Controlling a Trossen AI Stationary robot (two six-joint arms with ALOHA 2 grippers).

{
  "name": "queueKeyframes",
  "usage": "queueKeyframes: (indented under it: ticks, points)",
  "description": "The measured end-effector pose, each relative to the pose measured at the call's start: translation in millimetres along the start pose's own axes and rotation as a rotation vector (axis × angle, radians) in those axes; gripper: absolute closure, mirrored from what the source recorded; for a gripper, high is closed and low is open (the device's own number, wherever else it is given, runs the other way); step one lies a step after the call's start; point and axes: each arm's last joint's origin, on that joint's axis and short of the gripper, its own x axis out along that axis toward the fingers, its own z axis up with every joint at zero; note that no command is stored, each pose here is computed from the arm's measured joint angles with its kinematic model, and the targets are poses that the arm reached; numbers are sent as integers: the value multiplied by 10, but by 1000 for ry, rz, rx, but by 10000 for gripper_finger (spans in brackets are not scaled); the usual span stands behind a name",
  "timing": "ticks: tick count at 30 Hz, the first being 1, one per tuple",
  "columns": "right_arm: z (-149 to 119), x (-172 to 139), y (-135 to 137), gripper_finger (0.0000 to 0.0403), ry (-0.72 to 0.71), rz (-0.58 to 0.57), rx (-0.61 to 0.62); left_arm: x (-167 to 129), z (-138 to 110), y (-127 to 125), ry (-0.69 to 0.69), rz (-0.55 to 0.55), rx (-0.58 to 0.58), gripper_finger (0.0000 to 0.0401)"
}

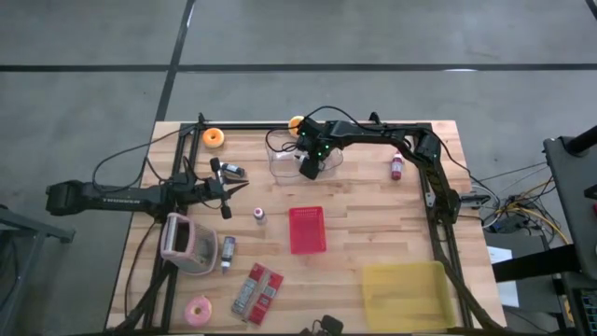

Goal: Pick & Place Food Item
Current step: Put the right black food coloring bottle into the transparent bin, then put the red food coloring bottle into the transparent bin

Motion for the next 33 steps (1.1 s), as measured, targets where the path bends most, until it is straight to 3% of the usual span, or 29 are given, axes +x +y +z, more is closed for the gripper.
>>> queueKeyframes:
  ticks: [11,20,24,28,33]
  points:
    - [101,-409,42,195,-97,-7,24,0,-1,0,0,0,0,373]
    - [166,-1171,186,195,-267,11,182,0,-1,0,0,0,0,373]
    - [104,-1547,296,197,-334,-80,298,0,0,0,0,0,0,373]
    - [-5,-1875,430,202,-376,-169,297,0,0,1,0,3,0,373]
    - [-210,-2143,502,212,-333,-195,426,-1,6,4,-6,7,-1,373]
